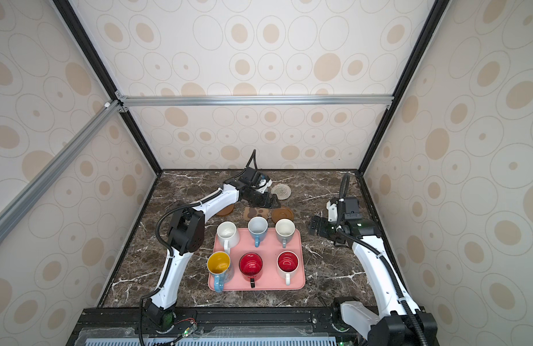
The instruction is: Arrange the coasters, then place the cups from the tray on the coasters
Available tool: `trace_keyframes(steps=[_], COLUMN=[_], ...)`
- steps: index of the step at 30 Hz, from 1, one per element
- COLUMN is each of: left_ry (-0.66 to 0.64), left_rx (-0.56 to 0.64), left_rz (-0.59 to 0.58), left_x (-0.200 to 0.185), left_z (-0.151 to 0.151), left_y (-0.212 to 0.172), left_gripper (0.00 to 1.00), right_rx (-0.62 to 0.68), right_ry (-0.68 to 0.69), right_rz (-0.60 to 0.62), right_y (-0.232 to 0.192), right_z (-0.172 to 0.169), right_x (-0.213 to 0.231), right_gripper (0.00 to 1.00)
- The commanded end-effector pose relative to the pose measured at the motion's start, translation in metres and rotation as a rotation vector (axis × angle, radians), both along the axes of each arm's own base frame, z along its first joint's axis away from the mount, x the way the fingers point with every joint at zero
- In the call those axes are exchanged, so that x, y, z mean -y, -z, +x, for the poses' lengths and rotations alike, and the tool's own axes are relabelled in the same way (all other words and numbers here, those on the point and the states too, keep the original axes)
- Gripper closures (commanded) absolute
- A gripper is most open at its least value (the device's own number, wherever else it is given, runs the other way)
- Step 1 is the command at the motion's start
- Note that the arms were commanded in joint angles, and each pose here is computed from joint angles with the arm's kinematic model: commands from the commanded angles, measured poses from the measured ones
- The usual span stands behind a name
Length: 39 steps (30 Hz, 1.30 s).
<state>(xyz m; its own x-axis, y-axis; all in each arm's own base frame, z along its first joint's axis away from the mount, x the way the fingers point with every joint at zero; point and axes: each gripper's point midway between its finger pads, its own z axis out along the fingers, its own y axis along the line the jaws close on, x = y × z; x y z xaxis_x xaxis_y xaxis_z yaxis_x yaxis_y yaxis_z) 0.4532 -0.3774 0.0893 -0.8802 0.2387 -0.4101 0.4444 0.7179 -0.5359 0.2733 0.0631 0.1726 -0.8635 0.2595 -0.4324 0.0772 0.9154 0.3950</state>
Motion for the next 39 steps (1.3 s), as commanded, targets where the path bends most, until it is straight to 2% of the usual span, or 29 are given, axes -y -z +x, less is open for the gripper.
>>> trace_keyframes(steps=[1,13,23,31,36,39], left_ry=[0.073,0.128,0.098,0.066,0.024,0.002], left_rx=[-0.030,-0.103,-0.091,-0.015,0.031,0.080], left_rz=[-0.009,-0.023,0.158,0.286,0.285,0.262], left_x=[0.008,0.020,-0.006,-0.028,-0.032,-0.029], left_z=[-0.010,-0.021,-0.017,-0.003,0.012,0.022], left_y=[-0.001,0.021,0.052,0.056,0.050,0.031], left_gripper=[0.00,0.00,0.00,0.00,0.00,0.00], right_rx=[-0.007,-0.025,-0.038,-0.047,-0.049,-0.049], right_ry=[-0.010,-0.015,-0.015,-0.013,-0.013,-0.014], right_rz=[-0.011,-0.027,-0.023,-0.026,-0.023,-0.025], right_y=[0.003,0.011,0.015,0.018,0.019,0.018], right_z=[-0.006,-0.008,-0.006,-0.007,-0.008,-0.008], right_x=[0.000,0.002,0.001,0.002,0.001,0.002], right_gripper=[0.00,0.00,0.00,0.00,0.00,0.00])
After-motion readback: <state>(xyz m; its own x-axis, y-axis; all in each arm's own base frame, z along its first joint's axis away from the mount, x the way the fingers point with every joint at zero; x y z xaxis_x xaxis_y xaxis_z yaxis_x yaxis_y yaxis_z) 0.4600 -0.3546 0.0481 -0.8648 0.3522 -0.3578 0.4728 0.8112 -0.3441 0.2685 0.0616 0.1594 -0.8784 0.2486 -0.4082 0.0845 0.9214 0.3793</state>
